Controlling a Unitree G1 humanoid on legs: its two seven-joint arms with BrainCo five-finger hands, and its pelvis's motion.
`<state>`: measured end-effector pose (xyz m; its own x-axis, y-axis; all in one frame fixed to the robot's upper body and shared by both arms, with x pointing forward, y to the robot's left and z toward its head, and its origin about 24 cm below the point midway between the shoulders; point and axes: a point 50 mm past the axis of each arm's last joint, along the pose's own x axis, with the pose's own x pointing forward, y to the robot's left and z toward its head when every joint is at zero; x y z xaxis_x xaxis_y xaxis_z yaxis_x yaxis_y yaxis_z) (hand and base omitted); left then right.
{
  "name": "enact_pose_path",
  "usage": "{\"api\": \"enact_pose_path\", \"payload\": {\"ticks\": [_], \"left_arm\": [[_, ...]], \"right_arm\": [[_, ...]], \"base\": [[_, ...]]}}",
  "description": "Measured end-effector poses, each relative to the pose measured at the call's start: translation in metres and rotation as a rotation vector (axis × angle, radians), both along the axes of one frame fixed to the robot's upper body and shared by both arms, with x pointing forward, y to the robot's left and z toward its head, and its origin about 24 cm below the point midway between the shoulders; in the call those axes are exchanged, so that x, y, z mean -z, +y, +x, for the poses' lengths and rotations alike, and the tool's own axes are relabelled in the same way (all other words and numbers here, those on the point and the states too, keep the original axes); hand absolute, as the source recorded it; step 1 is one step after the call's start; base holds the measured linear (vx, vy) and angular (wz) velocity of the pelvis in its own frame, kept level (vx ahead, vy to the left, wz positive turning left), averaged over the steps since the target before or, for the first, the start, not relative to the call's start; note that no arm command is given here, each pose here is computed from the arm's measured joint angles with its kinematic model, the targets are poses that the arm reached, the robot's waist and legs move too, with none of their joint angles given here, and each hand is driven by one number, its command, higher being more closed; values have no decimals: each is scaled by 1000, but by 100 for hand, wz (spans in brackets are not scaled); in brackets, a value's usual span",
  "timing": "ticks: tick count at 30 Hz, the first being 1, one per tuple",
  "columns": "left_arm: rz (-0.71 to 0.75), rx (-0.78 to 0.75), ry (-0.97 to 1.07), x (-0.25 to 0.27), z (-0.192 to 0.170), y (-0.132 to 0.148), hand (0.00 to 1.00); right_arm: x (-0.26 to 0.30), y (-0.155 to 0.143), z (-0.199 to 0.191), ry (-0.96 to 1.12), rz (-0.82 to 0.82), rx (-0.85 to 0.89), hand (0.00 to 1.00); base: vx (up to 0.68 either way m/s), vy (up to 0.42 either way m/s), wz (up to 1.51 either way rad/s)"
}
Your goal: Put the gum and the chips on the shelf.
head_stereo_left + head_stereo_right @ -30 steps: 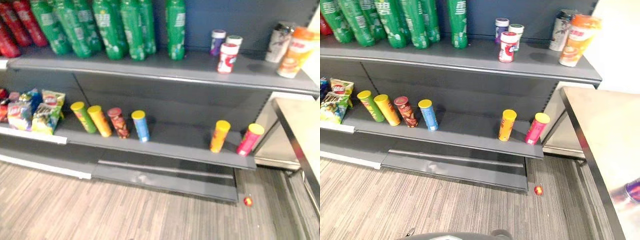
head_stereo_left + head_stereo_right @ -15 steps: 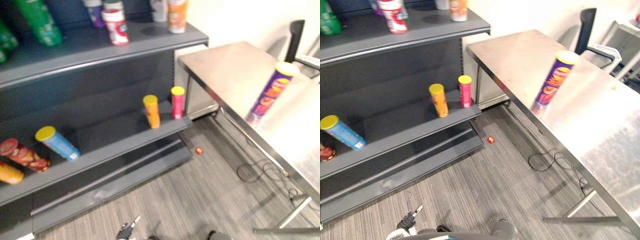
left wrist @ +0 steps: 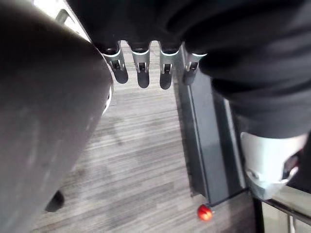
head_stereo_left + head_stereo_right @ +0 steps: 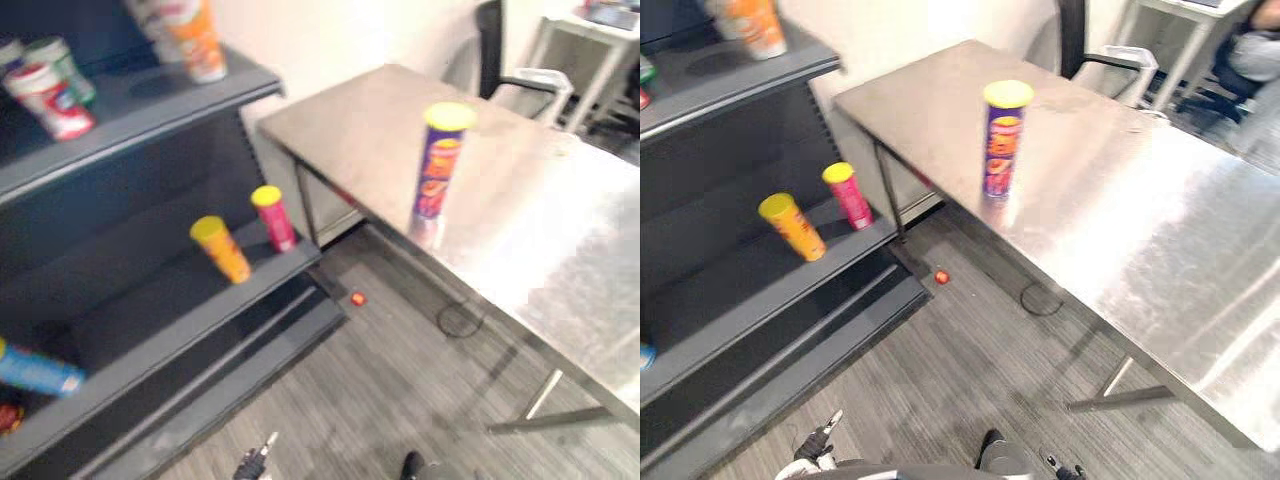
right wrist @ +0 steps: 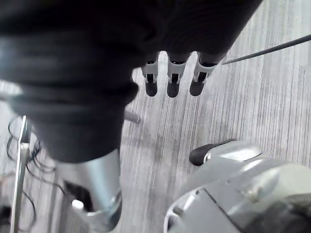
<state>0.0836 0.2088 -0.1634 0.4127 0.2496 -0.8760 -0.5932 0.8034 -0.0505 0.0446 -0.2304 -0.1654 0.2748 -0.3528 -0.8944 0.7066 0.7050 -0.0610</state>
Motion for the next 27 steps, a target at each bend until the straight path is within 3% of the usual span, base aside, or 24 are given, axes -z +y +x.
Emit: {"api": "enact_pose_path", "payload": {"ticks": [8, 14, 21, 25, 27], "left_arm": [[-32, 0, -16, 2, -1, -16, 0], [-13, -37, -9, 1, -5, -6, 0], [-3, -3, 28, 3, -11, -5, 0], [14, 40, 34, 3, -10, -4, 0], [33, 80, 44, 3, -10, -2, 0]], "right_arm": [[-10, -28, 8, -59, -104, 4, 0], [-4, -10, -10, -55, -40, 114, 0], [-3, -11, -9, -74, -14, 224, 0], [-3, -22, -16, -67, -17, 357, 0], [-8, -41, -27, -81, -53, 517, 0]], "base": [[66, 157, -103], [170, 229, -31], [123, 90, -32], [32, -18, -32], [-15, -7, -14]]}}
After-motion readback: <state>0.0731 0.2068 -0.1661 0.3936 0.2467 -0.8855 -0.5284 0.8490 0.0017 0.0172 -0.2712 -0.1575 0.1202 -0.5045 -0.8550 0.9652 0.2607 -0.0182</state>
